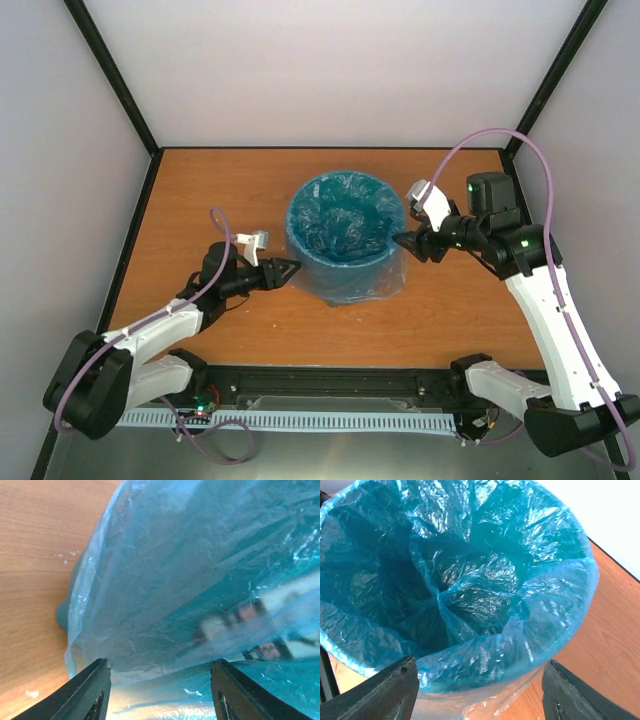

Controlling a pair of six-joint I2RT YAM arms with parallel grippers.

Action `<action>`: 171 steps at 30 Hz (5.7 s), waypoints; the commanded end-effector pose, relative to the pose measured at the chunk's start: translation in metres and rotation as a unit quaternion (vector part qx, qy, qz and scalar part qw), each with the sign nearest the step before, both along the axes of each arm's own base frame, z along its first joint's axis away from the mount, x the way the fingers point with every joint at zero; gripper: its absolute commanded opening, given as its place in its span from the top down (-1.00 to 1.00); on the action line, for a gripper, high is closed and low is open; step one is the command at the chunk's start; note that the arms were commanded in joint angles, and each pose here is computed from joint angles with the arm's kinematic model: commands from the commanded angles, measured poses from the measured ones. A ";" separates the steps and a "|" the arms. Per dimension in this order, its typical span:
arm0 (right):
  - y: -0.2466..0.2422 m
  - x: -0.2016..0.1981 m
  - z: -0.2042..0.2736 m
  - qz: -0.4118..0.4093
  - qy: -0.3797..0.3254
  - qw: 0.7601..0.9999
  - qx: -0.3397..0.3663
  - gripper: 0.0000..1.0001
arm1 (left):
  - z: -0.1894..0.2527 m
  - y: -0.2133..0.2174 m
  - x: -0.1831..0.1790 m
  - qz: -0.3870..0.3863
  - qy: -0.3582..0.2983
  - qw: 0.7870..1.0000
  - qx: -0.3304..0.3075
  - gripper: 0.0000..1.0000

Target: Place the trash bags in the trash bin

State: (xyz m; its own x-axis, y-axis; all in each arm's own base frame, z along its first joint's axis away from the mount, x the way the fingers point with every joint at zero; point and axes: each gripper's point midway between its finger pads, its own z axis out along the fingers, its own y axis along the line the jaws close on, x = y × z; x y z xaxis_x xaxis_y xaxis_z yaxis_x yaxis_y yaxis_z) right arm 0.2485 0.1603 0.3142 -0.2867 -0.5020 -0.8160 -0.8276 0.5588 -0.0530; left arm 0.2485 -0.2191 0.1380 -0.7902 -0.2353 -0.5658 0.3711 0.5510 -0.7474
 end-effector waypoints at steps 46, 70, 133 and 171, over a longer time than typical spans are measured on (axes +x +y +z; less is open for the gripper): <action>-0.056 0.036 -0.094 -0.043 0.104 0.992 0.063 -0.20 | 0.023 0.008 0.057 0.046 -0.046 0.997 0.045 -0.28; -0.046 0.128 -0.130 -0.063 0.267 0.945 0.178 0.08 | 0.008 0.001 0.061 0.028 -0.031 0.998 0.038 -0.25; -0.066 0.066 0.035 -0.115 0.033 0.988 0.096 -0.32 | 0.037 0.023 0.152 0.081 -0.043 0.996 -0.014 -0.28; 0.022 0.078 -0.058 0.018 0.141 0.978 -0.151 0.23 | 0.001 0.020 0.058 0.065 -0.105 0.980 0.156 -0.41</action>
